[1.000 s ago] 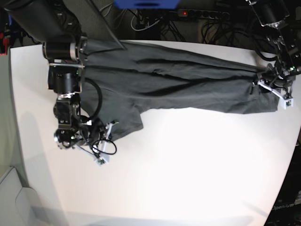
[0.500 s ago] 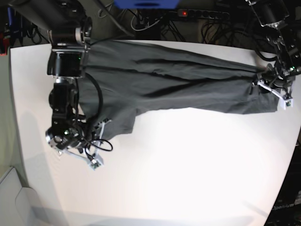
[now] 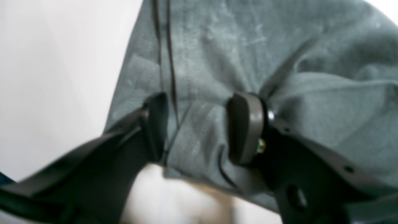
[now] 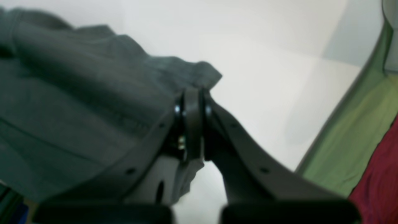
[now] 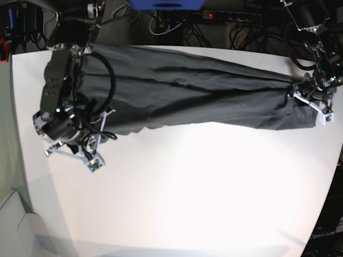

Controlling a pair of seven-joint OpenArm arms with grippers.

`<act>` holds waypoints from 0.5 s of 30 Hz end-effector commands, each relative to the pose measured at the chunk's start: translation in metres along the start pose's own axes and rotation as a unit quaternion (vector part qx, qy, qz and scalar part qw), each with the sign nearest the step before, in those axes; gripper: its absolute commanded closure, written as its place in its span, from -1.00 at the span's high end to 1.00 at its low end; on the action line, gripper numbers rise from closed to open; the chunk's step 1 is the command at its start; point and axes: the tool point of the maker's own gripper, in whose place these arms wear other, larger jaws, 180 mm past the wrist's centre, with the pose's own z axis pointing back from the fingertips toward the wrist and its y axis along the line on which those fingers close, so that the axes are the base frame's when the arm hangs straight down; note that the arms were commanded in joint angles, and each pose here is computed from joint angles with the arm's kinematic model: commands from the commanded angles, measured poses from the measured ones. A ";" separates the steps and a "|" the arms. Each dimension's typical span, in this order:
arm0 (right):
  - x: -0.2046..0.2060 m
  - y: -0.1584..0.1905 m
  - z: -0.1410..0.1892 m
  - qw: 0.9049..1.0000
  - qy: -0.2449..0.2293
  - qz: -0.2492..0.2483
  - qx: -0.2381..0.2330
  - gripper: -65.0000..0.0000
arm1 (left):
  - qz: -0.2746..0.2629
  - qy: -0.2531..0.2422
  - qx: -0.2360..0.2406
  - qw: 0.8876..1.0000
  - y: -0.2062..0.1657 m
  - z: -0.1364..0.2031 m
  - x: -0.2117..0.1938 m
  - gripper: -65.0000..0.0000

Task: Layout the t-shirt on the table in an organized manner, then fold the t-shirt properly
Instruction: 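Fold the sleeve and hem with the right gripper toward the collar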

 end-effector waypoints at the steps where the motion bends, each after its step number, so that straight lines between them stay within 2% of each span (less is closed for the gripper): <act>1: 0.011 -0.006 0.010 1.000 -0.026 0.002 -0.014 -1.00 | -0.005 -0.021 0.006 1.000 0.006 0.004 0.018 0.00; 5: -0.009 0.008 0.010 1.000 -0.012 0.000 0.000 -1.00 | -0.006 -0.023 0.006 1.000 0.006 0.005 0.021 0.00; 15: -0.066 0.064 0.008 0.996 0.035 -0.008 0.080 -1.00 | -0.006 -0.024 0.006 1.000 0.007 0.005 0.022 0.00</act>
